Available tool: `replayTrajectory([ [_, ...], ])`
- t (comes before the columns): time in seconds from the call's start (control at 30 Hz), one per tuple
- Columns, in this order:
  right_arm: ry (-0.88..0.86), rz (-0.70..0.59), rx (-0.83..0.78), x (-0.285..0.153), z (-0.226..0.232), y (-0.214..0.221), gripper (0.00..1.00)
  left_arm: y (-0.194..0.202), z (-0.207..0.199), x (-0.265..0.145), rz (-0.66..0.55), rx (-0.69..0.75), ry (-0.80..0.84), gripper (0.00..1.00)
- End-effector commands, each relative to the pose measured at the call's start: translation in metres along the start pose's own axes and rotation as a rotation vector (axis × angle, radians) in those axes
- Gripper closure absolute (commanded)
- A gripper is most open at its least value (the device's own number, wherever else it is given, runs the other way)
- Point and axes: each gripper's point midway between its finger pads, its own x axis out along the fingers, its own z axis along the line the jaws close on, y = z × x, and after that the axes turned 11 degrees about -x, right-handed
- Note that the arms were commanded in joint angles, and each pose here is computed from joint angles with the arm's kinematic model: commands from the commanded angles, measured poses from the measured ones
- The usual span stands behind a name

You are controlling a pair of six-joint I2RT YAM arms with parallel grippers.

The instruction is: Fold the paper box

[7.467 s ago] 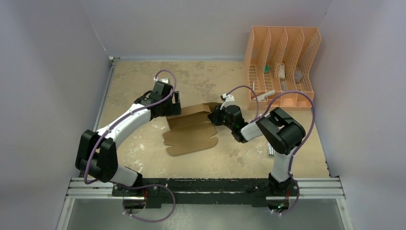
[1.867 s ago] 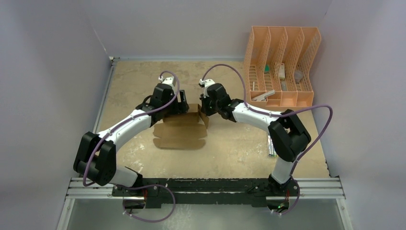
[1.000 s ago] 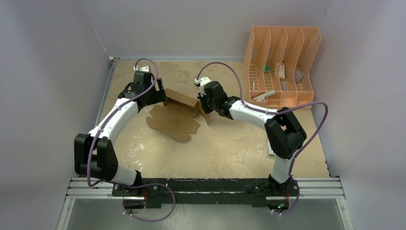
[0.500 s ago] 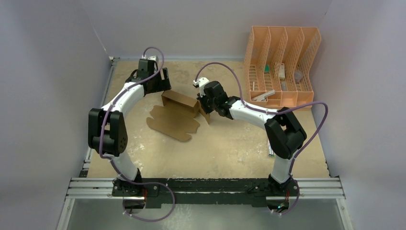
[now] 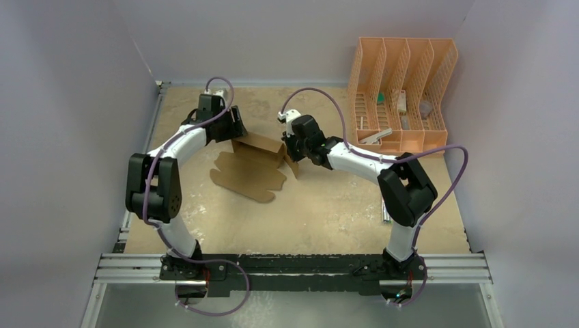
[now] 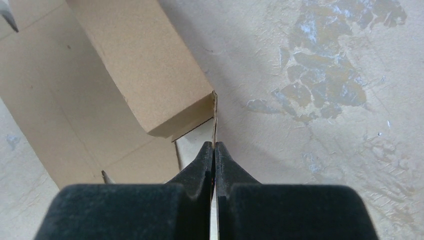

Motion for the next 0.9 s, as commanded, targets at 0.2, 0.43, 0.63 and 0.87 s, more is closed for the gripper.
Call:
replayTrajectory([
  [0.2, -0.014, -0.079, 0.161, -0.009, 0.005, -0.049, 1.0, 0.047, -0.02, -0.044, 0.068, -0.154, 0.156, 0.43],
  [0.43, -0.057, -0.092, 0.202, -0.006, 0.013, -0.052, 1.0, 0.07, -0.02, -0.065, 0.099, -0.176, 0.179, 0.43],
  [0.63, -0.108, -0.107, 0.189, -0.002, 0.019, -0.042, 0.93, 0.086, -0.008, -0.064, 0.122, -0.176, 0.145, 0.43],
  [0.87, -0.173, -0.161, 0.131, -0.014, 0.013, -0.038, 0.8, 0.084, -0.002, -0.061, 0.121, -0.147, 0.112, 0.43],
])
